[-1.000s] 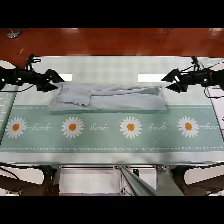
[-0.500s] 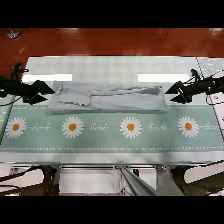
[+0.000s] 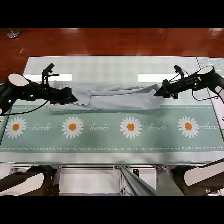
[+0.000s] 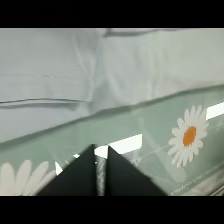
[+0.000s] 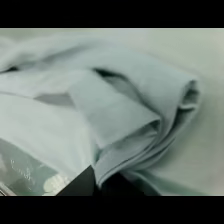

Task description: Fold the shirts.

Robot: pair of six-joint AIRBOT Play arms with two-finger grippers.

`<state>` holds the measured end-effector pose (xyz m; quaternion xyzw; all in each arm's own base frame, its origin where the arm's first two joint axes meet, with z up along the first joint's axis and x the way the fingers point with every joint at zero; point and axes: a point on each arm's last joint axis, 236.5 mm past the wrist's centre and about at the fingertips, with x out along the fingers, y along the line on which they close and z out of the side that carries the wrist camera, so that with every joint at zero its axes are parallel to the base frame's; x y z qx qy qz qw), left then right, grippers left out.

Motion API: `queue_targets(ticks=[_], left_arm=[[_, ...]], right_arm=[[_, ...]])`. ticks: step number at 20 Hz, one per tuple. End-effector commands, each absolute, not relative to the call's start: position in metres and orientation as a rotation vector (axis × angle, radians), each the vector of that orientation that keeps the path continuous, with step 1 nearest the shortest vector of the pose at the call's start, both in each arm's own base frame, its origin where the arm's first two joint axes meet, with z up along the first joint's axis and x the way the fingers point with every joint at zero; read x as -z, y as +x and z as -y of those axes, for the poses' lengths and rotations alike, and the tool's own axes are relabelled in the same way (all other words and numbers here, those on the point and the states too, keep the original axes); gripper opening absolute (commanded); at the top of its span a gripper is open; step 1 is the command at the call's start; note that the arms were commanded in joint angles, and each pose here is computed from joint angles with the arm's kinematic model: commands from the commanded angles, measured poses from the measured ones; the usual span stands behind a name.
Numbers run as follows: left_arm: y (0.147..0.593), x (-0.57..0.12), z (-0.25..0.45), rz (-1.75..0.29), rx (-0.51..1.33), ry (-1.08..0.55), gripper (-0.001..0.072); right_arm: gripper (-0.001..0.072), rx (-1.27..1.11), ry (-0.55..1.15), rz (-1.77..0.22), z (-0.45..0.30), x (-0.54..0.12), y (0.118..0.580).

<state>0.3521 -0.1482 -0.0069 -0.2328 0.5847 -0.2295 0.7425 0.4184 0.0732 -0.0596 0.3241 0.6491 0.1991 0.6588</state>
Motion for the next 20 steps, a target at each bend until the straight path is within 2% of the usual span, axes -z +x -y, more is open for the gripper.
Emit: queue_targets(ticks=[1,6,8,14,17,20], left_arm=[[0.359,-0.014,0.19,-1.208,0.624,-0.472,0.0019],[0.383,-0.044,0.282,-1.015,0.739,-0.341,0.0017],[0.382,-0.038,0.333,-1.003,0.798,-0.307,0.0017],[0.337,0.044,0.44,-1.262,0.924,-0.096,0.0016],[0.305,0.068,0.477,-1.396,0.939,-0.096,0.0017],[0.268,0.075,0.517,-1.433,1.015,-0.104,0.0017]], right_arm=[[0.0018,-0.39,0.555,-1.437,-0.045,0.025,0.402],[0.0018,-0.3,0.499,-1.293,-0.029,-0.029,0.343],[0.0018,-0.285,0.467,-1.244,-0.034,-0.046,0.315],[0.0018,-0.282,0.435,-1.122,-0.051,-0.094,0.266],[0.0018,-0.294,0.435,-1.087,-0.057,-0.108,0.258],[0.0018,-0.328,0.458,-1.075,-0.066,-0.114,0.255]])
